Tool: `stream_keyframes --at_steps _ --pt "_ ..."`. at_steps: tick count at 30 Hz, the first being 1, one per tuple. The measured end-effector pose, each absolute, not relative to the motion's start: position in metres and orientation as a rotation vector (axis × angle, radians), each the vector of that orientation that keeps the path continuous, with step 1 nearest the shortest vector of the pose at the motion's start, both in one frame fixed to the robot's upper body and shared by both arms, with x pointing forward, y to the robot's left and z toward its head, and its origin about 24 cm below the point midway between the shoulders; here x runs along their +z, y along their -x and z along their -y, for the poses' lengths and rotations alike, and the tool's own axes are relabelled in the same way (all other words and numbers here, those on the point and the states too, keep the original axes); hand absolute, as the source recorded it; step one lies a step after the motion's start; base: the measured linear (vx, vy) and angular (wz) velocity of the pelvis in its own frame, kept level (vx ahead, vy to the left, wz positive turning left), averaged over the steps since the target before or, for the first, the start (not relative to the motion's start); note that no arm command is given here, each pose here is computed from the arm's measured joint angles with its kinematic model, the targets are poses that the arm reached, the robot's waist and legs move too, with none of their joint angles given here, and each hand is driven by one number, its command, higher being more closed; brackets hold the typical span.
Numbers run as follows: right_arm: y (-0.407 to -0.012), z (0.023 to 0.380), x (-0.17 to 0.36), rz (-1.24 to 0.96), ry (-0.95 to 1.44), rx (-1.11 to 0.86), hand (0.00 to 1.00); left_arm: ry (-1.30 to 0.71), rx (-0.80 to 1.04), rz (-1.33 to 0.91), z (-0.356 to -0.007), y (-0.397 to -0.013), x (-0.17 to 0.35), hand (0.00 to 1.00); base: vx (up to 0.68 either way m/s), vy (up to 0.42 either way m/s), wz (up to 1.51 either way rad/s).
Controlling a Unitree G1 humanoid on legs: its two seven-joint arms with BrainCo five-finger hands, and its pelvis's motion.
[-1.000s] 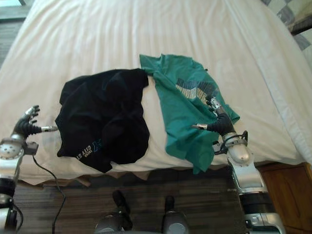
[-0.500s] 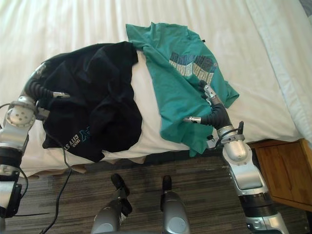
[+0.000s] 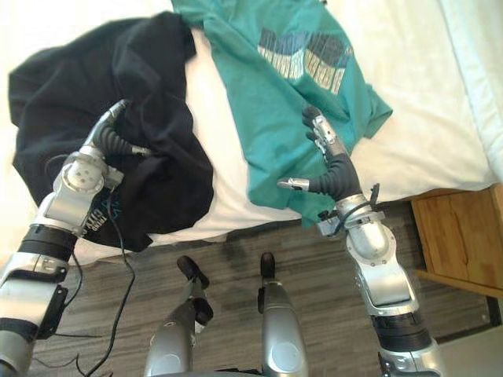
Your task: Tidy the bed and pick cloth on bed and put in laundry
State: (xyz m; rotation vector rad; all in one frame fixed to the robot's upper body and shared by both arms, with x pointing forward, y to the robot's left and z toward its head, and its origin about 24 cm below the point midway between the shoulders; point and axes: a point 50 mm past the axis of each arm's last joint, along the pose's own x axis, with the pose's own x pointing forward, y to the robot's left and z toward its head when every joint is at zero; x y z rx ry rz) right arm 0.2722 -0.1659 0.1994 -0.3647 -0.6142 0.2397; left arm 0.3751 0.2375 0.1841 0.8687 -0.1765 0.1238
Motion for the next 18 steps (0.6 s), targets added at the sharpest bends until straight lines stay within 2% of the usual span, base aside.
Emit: stream_keyframes --at_steps 5,7,9,13,15,18 --pt "-0.277 0.145 0.221 0.707 0.396 0.305 0.0 -0.902 0.165 0.171 -0.244 -0.375 0.186 1.0 0.02 -0.055 -0.06" --pt "-0.278 0.138 0.225 0.723 0.443 0.328 0.0 -0.854 0.164 0.173 -0.247 -0.375 0.187 1.0 0.04 -0.037 -0.06" --pt "-0.279 0.13 0.229 0.735 0.483 0.341 0.0 -0.754 0.149 0.191 -0.252 -0.374 0.187 1.0 0.05 -0.032 -0.01" --pt "-0.287 0.129 0.237 0.708 0.646 0.264 0.0 -0.445 -0.021 0.261 -0.256 -0.367 0.187 1.0 0.05 -0.033 0.23" --pt "-0.295 0.14 0.237 0.648 0.735 0.174 0.0 -0.251 -0.149 0.293 -0.255 -0.353 0.172 1.0 0.07 -0.032 0.4" --pt "-0.311 0.158 0.23 0.539 0.743 0.049 0.0 -0.057 -0.25 0.31 -0.245 -0.331 0.14 1.0 0.1 -0.05 0.48"
